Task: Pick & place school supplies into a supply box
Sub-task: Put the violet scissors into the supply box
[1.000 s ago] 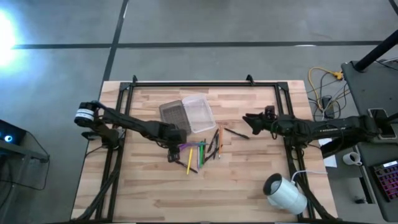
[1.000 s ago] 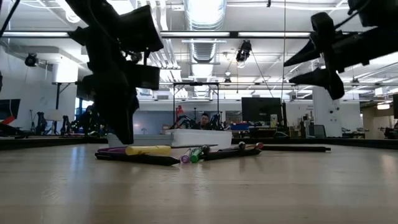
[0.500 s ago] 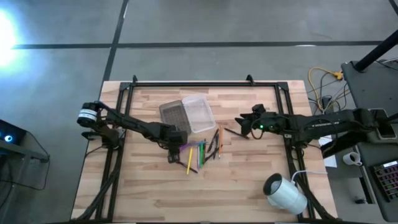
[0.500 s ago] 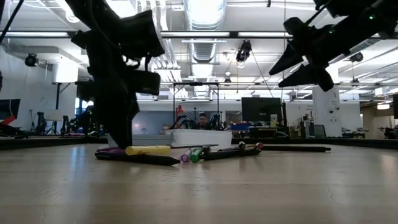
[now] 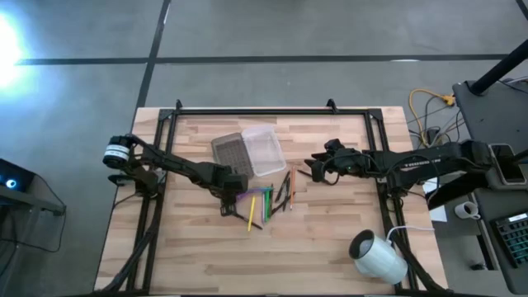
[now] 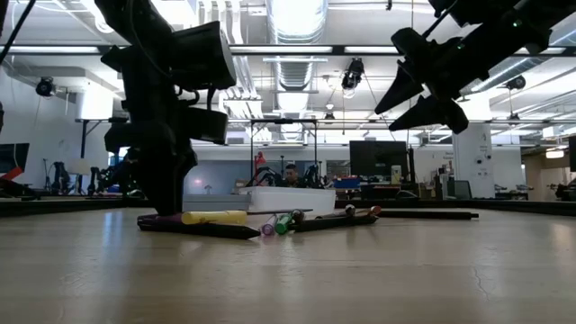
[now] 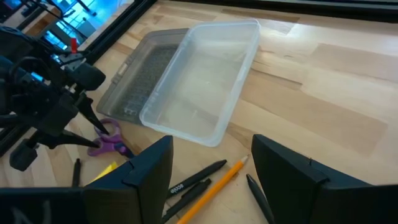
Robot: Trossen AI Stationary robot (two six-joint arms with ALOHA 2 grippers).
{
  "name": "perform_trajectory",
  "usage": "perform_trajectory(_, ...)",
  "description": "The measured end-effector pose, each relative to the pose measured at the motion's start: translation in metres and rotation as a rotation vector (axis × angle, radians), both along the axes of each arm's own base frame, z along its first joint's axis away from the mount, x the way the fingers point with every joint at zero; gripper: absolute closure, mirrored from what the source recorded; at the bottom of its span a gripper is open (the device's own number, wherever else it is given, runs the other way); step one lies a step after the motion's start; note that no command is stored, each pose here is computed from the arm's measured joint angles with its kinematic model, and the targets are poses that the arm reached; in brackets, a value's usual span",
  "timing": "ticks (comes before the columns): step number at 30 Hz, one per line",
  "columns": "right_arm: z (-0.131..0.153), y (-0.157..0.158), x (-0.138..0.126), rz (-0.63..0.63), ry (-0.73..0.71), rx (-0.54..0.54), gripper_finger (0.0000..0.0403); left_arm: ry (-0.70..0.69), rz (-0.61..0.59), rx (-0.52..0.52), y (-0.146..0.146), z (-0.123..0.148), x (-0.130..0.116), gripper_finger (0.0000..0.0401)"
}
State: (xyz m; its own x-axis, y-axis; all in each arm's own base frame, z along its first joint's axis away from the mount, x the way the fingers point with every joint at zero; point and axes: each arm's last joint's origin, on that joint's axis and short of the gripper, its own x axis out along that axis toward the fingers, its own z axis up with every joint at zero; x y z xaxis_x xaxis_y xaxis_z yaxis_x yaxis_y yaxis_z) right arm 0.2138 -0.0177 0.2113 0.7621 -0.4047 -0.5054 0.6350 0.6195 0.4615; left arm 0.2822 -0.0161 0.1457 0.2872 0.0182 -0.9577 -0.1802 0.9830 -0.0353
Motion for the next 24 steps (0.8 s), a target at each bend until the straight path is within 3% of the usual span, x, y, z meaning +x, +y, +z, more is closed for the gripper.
perform_trajectory(7, 0.007, 0.0, 0.003, 0.001, -0.021, 0.0, 0.0193, -0.011, 0.0, 0.003, 0.0, 0.001, 0.001, 0.0355)
perform_trajectory(14, 0.008, 0.0, 0.004, 0.001, -0.026, 0.001, 0.0193, -0.024, -0.004, -0.005, -0.003, 0.006, 0.001, 0.0355)
perform_trajectory(20, 0.008, 0.0, 0.004, 0.003, -0.025, -0.002, 0.0193, -0.137, -0.001, -0.007, -0.005, 0.037, 0.014, 0.0355)
perform_trajectory(24, 0.01, 0.0, 0.003, 0.023, -0.016, -0.032, 0.0193, -0.141, -0.014, 0.057, -0.004, 0.059, 0.022, 0.0355)
